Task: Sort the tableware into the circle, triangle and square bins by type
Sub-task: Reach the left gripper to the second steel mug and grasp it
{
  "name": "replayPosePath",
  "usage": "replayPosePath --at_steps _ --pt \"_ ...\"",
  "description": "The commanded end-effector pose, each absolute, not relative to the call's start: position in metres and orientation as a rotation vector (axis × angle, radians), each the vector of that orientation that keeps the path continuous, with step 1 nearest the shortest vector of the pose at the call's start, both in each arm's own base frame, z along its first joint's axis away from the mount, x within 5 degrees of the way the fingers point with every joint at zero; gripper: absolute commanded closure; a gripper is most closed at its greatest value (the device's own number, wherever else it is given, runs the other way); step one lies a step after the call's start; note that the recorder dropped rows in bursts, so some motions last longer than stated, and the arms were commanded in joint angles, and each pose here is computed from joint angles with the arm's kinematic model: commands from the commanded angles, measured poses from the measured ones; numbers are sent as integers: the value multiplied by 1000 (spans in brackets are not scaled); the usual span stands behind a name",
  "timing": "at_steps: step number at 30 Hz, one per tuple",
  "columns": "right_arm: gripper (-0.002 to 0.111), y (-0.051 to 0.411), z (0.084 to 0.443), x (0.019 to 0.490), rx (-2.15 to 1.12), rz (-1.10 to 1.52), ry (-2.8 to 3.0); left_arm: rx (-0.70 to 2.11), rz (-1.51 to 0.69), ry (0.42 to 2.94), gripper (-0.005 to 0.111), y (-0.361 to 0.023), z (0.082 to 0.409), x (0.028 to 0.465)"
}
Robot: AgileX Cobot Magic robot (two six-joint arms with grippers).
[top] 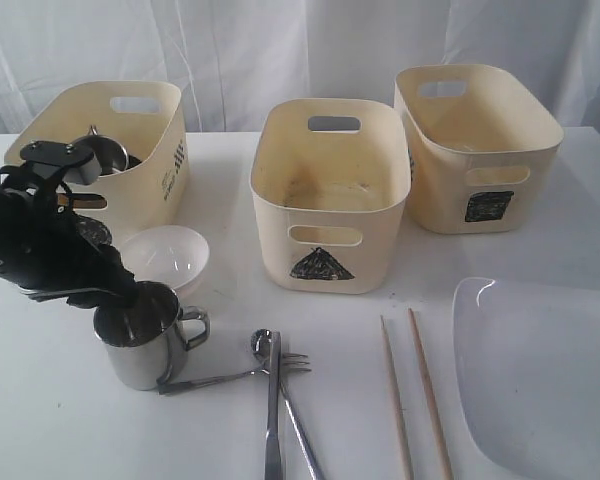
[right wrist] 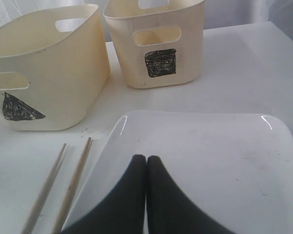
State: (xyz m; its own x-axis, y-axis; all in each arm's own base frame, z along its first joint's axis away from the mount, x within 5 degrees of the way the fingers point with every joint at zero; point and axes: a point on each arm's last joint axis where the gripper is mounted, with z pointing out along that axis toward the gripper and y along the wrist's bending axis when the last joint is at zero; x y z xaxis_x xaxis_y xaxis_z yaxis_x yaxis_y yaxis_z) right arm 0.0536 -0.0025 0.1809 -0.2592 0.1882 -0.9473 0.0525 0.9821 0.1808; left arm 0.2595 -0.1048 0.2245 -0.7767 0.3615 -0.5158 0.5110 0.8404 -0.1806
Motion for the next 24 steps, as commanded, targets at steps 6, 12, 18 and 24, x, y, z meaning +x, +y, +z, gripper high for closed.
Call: replayPosePath --at_steps 6,12,18,24 --pt "108 -3 182 54 182 130 1821 687 -419 2605 48 -108 207 262" --pt "108 -3 182 54 182 130 1821 691 -399 2623 48 -108 198 266" --pt "108 -3 182 54 182 130 1821 684 -380 2642 50 -108 186 271" --pt "108 -3 182 54 182 130 1821 684 -366 2623 83 -107 188 272"
